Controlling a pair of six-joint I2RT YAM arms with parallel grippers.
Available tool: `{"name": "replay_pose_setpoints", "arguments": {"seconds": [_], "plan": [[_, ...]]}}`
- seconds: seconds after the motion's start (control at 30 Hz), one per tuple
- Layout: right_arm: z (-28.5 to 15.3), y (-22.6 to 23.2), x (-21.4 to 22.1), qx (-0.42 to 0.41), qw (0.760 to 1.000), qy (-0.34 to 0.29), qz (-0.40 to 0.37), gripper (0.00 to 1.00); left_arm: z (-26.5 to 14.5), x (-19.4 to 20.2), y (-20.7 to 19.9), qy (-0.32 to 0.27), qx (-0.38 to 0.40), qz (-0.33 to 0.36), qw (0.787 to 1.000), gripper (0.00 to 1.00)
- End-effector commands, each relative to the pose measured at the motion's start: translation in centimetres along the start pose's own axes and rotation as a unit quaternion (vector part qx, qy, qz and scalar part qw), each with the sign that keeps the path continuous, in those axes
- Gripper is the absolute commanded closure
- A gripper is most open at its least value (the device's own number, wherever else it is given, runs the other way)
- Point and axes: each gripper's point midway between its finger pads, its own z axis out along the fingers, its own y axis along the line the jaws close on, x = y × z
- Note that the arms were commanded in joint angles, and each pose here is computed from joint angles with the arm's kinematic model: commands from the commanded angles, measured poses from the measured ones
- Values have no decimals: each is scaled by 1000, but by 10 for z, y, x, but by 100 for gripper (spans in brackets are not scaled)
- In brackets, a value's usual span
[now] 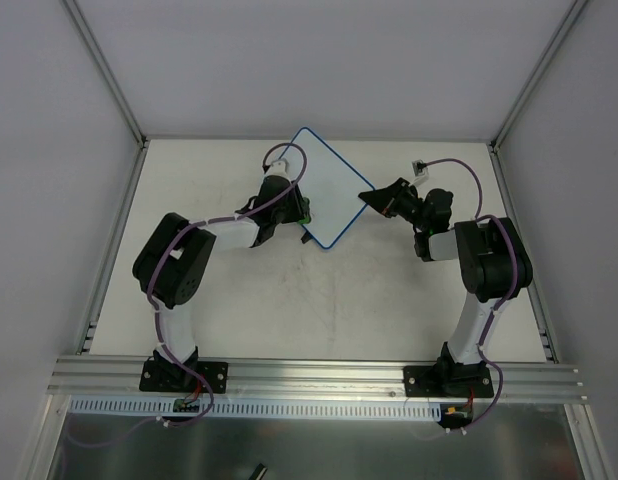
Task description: Erase the whiteboard
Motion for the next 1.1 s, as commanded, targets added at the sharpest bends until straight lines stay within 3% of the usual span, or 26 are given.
{"name": "replay_pose_setpoints", "arguments": {"seconds": [0.0,0.17,0.57,1.07], "plan": [[0,60,-18,-121,989,-24,-80,100,10,-5,-26,-1,67,-2,998,100],[0,59,-19,-120,989,-25,-81,100,3,6,-46,21,125,-9,992,100],[1,59,-18,-121,989,-23,-79,100,-19,12,-90,4,196,34,980,100],[2,59,-18,-122,989,-23,-79,100,-39,29,-140,-16,243,159,957,100]]}}
